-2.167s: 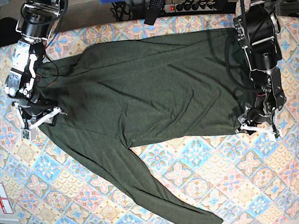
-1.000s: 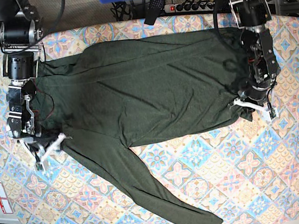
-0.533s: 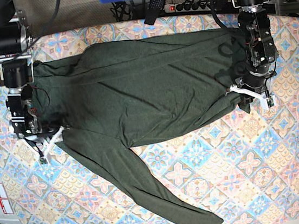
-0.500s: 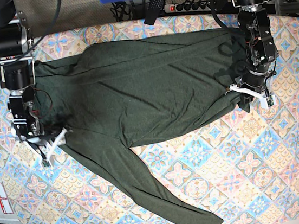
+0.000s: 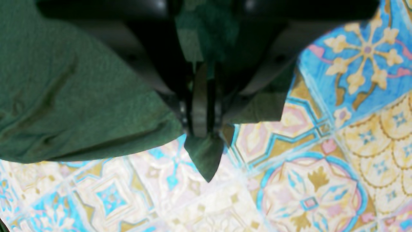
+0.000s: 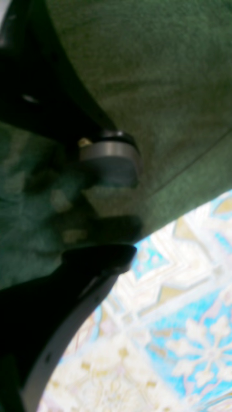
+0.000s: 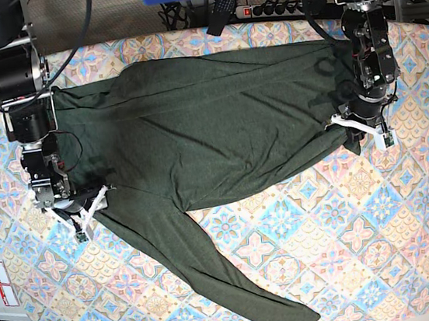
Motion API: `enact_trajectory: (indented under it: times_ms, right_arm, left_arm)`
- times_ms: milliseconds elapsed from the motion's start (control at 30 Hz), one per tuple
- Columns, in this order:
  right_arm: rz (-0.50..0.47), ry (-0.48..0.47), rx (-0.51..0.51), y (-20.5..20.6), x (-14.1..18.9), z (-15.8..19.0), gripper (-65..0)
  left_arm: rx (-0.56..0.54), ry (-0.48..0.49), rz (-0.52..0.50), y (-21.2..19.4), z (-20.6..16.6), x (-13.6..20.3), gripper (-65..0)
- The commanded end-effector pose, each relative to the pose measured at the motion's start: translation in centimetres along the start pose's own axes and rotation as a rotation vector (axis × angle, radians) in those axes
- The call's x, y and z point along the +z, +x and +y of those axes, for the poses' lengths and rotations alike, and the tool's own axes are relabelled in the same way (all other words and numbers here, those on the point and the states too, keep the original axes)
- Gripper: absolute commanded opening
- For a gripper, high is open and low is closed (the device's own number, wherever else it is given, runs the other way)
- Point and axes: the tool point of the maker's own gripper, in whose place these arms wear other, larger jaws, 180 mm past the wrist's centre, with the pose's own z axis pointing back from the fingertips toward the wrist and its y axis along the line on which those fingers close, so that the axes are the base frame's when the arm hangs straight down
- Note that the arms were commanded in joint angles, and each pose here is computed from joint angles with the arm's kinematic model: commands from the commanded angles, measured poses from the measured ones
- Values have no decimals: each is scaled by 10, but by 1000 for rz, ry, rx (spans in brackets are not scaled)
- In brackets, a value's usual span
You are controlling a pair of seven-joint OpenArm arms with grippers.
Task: Fold the T-shirt properly
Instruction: 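Grasp the shirt's side edges near the hem with both grippers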
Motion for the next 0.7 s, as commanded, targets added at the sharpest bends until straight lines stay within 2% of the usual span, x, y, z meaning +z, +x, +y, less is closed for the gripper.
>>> enact_trajectory:
  times_ms: [0, 333, 400, 467, 667]
  right_arm:
    - [-44, -25, 8, 20, 4, -14, -312]
    - [-17, -24, 7, 1, -5, -15, -314]
    - [-11, -22, 8, -1, -5, -14, -333]
    - [-8, -21, 6, -3, -5, -14, -387]
    - [-25, -21, 0, 1, -4, -15, -612]
  left_arm:
    - [-14, -12, -65, 21, -3, 3, -650]
    - [-18, -15, -69, 22, -4, 6, -650]
    - [-18, -14, -67, 21, -4, 6, -650]
    - [-18, -14, -67, 21, -4, 6, -650]
    - [-18, -15, -69, 21, -4, 6, -650]
